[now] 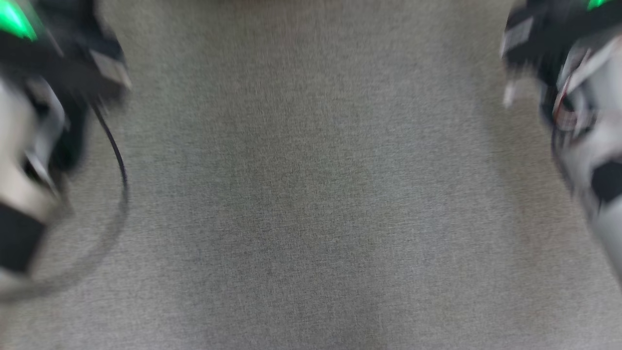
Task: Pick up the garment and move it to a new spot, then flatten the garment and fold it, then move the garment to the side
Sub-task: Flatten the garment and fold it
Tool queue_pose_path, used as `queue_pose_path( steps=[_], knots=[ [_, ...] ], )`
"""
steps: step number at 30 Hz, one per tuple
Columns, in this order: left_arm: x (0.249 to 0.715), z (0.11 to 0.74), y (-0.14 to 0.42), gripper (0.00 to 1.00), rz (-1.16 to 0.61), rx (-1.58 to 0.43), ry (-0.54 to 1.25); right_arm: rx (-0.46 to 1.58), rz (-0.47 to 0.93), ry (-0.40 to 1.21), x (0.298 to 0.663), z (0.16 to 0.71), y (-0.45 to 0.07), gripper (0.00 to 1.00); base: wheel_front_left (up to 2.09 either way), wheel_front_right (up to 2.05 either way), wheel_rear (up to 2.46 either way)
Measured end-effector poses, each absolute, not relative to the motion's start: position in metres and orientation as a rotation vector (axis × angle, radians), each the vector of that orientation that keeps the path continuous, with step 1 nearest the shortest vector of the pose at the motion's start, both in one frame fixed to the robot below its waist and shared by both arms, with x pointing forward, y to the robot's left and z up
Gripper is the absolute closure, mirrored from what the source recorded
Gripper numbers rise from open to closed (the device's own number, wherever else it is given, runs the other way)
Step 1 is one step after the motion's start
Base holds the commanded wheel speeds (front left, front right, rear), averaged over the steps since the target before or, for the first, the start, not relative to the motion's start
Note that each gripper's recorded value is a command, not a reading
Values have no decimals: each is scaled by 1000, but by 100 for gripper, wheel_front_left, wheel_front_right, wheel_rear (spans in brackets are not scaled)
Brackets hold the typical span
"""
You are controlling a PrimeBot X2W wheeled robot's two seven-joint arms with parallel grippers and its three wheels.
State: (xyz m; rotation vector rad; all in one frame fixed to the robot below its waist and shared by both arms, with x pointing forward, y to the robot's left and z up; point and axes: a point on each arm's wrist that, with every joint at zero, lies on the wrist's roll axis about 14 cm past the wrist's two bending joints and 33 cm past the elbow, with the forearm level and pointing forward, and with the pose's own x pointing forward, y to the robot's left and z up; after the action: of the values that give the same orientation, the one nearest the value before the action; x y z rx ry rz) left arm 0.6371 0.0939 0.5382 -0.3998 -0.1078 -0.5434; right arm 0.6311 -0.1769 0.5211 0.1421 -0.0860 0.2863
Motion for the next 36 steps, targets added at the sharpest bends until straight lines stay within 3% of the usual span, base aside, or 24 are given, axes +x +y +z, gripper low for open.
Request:
queue_pose_path(
  steps=[10, 17, 29, 36],
  knots=[
    [516, 478, 67, 100, -531, -513, 82, 225, 270, 70, 508, 467, -185, 100, 0, 0, 0],
    [458, 455, 68, 100, -500, -531, 172, 263, 235, 125, 451, 462, -192, 100, 0, 0, 0],
    [384, 446, 86, 100, -432, -526, 222, 327, 136, 211, 357, 460, -203, 100, 0, 0, 0],
    [365, 451, 85, 100, -421, -543, 216, 359, 95, 239, 328, 462, -204, 100, 0, 0, 0]
  ],
)
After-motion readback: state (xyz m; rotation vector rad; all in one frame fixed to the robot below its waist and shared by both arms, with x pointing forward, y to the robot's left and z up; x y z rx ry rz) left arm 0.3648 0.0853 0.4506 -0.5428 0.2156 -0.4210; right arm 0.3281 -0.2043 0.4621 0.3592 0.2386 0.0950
